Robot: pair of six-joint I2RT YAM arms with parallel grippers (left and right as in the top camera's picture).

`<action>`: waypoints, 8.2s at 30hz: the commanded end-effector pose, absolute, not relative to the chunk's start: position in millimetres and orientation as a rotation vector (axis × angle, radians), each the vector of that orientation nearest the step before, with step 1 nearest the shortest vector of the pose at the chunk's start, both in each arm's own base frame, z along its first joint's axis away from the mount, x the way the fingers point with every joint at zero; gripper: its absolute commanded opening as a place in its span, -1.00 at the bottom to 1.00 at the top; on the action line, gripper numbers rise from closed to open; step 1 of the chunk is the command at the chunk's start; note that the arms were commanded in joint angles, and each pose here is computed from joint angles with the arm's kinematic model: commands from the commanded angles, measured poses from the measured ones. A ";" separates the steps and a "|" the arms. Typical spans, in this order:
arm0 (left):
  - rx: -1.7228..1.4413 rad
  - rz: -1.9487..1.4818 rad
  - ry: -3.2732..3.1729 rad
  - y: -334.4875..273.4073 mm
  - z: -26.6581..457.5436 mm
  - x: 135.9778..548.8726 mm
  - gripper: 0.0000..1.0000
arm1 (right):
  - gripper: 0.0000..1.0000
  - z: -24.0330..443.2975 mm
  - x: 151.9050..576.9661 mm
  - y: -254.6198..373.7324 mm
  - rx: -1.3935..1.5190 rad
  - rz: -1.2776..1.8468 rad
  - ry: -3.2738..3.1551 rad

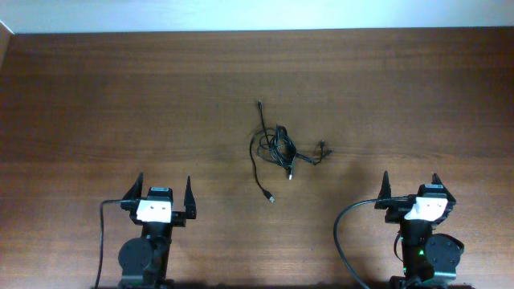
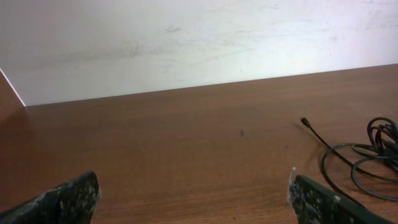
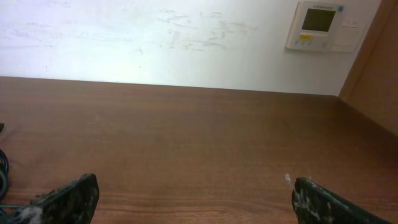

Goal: Untangle cables

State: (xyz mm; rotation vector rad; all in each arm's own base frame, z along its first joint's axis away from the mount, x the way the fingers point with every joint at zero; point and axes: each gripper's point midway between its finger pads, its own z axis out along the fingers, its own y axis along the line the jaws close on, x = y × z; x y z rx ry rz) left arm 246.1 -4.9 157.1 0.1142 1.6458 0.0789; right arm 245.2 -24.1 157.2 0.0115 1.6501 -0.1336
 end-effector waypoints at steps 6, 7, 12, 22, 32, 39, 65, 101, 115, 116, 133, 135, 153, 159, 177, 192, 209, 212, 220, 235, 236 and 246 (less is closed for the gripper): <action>0.121 0.099 1.648 -3.2 155.9 245.9 0.98 | 0.97 155.2 244.8 -25.7 0.027 -0.139 1.653; 0.121 0.099 1.648 -3.2 155.9 245.9 0.98 | 0.98 155.0 244.8 -25.7 0.027 -0.139 1.654; 0.121 0.099 1.648 -3.2 156.1 245.9 0.98 | 0.97 155.2 244.8 -25.7 0.027 -0.139 1.653; 0.121 0.099 1.648 -3.2 155.9 245.9 0.98 | 0.97 155.0 244.8 -25.7 0.027 -0.139 1.654; 0.121 0.099 1.648 -3.2 155.9 245.9 0.98 | 0.97 155.0 244.8 -25.7 0.027 -0.139 1.654; 0.121 0.099 1.648 -3.2 156.1 245.9 0.98 | 0.98 155.2 244.8 -25.7 0.027 -0.139 1.653; 0.121 0.099 1.648 -3.2 155.9 245.9 0.98 | 0.97 155.0 244.8 -25.7 0.027 -0.139 1.654; 0.356 -0.324 1.457 -73.4 358.7 166.6 0.98 | 0.97 155.0 244.8 -25.7 0.027 -0.139 1.654; 0.288 -0.641 2.300 -93.4 325.6 238.5 0.98 | 0.97 155.2 244.8 -25.7 0.027 -0.139 1.653; 0.263 -0.666 2.392 -93.5 311.2 243.2 0.98 | 0.97 155.2 244.8 -25.7 0.027 -0.139 1.653; -0.006 -0.926 3.281 -112.8 110.4 275.7 -1.00 | 0.97 155.0 244.8 -25.7 0.027 -0.139 1.654; 0.017 -0.909 3.284 -124.1 102.2 280.0 -1.00 | 0.97 155.0 244.8 -25.7 0.027 -0.139 1.654; 0.146 -0.515 2.933 -234.4 84.0 346.0 0.91 | 0.97 155.2 244.8 -25.7 0.027 -0.139 1.653; 0.178 -0.383 2.879 -258.2 67.9 349.0 0.23 | 0.97 155.0 244.8 -25.7 0.027 -0.139 1.654; 0.193 -0.207 2.860 -250.5 41.2 360.1 -0.67 | 0.97 155.2 244.8 -25.7 0.027 -0.139 1.653; 0.189 -0.231 2.830 -254.9 43.7 366.6 0.14 | 0.97 157.0 245.0 -25.6 0.026 -0.139 1.646; 0.190 -0.240 2.821 -260.8 13.2 373.2 -0.40 | 0.97 155.2 244.8 -25.6 0.026 -0.138 1.653; 0.192 -0.223 2.843 -257.7 9.8 369.1 -0.97 | 0.97 155.0 244.8 -25.7 0.027 -0.139 1.654; 0.464 -0.294 2.782 -263.9 31.0 368.4 -1.00 | 0.97 155.0 244.8 -25.7 0.027 -0.139 1.654; 1.067 -1.271 2.367 -294.2 100.6 333.1 -1.00 | 0.97 159.4 245.4 8.5 0.076 0.213 1.636; 1.075 -1.271 2.361 -293.6 100.7 332.7 -1.00 | 0.97 160.1 244.7 15.3 0.060 0.259 1.636; 1.253 -1.417 2.091 -297.3 122.3 319.3 -1.00 | 0.98 210.1 217.9 72.6 -0.074 0.672 1.621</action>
